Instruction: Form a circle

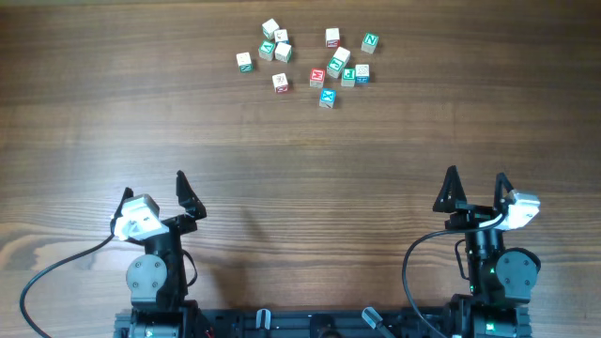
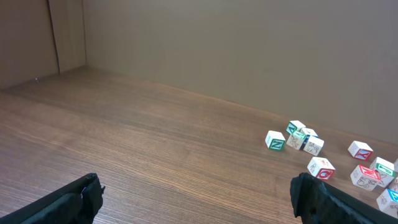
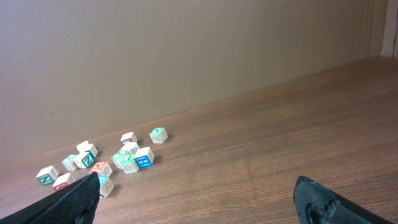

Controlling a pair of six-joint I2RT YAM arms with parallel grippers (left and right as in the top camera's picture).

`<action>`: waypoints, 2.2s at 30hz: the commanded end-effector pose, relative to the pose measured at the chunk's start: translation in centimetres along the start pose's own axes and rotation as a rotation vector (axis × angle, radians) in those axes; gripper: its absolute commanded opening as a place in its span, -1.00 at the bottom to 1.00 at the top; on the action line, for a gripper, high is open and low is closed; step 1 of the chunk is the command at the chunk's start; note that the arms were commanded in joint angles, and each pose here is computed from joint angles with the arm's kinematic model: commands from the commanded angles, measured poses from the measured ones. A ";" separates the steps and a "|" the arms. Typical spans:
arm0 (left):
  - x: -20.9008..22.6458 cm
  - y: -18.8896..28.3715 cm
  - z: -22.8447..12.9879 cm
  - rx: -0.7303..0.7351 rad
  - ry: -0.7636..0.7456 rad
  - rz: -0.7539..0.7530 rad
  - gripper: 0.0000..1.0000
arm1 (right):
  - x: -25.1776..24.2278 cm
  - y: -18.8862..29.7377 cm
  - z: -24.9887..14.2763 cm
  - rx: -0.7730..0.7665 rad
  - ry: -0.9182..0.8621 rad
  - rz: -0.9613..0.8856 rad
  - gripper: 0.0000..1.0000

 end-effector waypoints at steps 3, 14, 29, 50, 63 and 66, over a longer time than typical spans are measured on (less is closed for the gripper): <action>0.1 0.0 -0.1 -0.004 -0.018 -0.001 1.00 | 0.0 0.0 0.2 -0.013 -0.006 -0.007 1.00; 0.1 0.0 -0.1 -0.004 -0.018 -0.001 1.00 | 0.0 0.0 0.2 -0.013 -0.005 -0.007 0.99; 0.1 0.0 -0.1 -0.004 -0.018 -0.001 1.00 | 0.0 0.0 0.2 -0.013 -0.005 -0.007 1.00; -1.4 0.4 1.4 -0.042 -0.011 -0.148 1.00 | 0.0 0.0 0.2 -0.013 -0.005 -0.007 0.99; -5.5 -4.4 15.6 0.115 -0.026 -0.357 1.00 | 0.0 0.0 0.2 -0.013 -0.005 -0.007 0.99; -7.0 -7.2 19.0 0.261 -0.029 -0.410 1.00 | 0.0 0.0 0.2 -0.013 -0.005 -0.007 1.00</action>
Point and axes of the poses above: each gripper's point midway between its finger pads, its own y axis back along the fingers, its own x axis along the line the jaws close on, z = x × y, the point moved 7 cm from there along y, back along the fingers, and after that the axes turned 9 degrees about -y, right-handed, at the moved point
